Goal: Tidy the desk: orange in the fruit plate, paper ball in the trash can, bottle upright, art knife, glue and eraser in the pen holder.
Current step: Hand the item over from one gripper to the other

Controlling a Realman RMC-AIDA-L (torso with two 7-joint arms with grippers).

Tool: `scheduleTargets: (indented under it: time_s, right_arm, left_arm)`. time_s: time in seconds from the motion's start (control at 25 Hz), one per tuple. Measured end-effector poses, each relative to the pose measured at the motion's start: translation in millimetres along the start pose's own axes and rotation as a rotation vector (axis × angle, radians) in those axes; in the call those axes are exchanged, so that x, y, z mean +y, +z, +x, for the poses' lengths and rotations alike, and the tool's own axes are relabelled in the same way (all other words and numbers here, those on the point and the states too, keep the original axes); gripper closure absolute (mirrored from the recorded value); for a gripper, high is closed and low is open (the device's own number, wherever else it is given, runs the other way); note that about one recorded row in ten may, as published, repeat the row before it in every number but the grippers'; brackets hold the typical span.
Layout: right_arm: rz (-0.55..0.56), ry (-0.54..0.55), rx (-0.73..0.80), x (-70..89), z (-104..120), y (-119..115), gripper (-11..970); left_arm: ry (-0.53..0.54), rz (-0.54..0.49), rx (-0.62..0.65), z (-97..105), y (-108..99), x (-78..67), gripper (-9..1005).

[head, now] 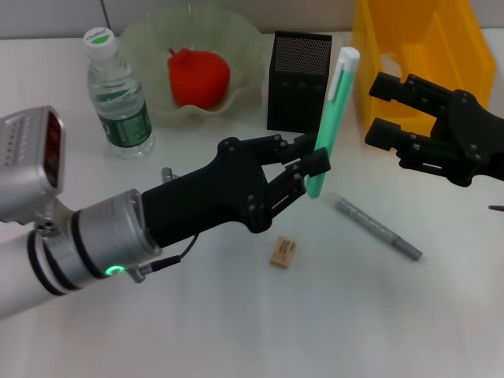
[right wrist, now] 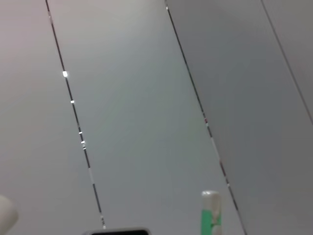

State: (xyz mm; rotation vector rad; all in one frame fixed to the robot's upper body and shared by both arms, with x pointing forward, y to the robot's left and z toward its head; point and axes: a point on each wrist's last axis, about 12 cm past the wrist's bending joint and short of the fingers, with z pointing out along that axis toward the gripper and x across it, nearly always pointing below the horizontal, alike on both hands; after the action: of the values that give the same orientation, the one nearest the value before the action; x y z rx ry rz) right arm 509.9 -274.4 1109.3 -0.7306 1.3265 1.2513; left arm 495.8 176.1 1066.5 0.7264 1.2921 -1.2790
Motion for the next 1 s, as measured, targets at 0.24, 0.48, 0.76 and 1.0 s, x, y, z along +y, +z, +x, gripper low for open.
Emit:
scheduleTargets:
  time_s: [0.24, 0.48, 0.76, 1.0]
  right_arm:
    - [-0.064, 0.015, 0.023, -1.2, -6.8, 7.2, 162]
    - [-0.147, 0.022, 0.013, 2.1, -14.6, 13.2, 163]
    - [-0.193, 0.030, 0.023, 1.1, -19.6, 21.2, 163]
    - [-0.245, 0.051, 0.060, 2.4, -18.9, 29.8, 164]
  left_arm:
    - [-0.043, 0.079, 0.011, -10.9, -9.3, 2.7, 801]
    - [-0.053, 0.107, 0.027, -10.9, -10.6, 1.1, 800]
    - [-0.053, 0.180, 0.043, -12.0, -8.7, -4.4, 800]
    - [-0.053, 0.194, 0.040, -12.7, -8.9, -5.7, 800]
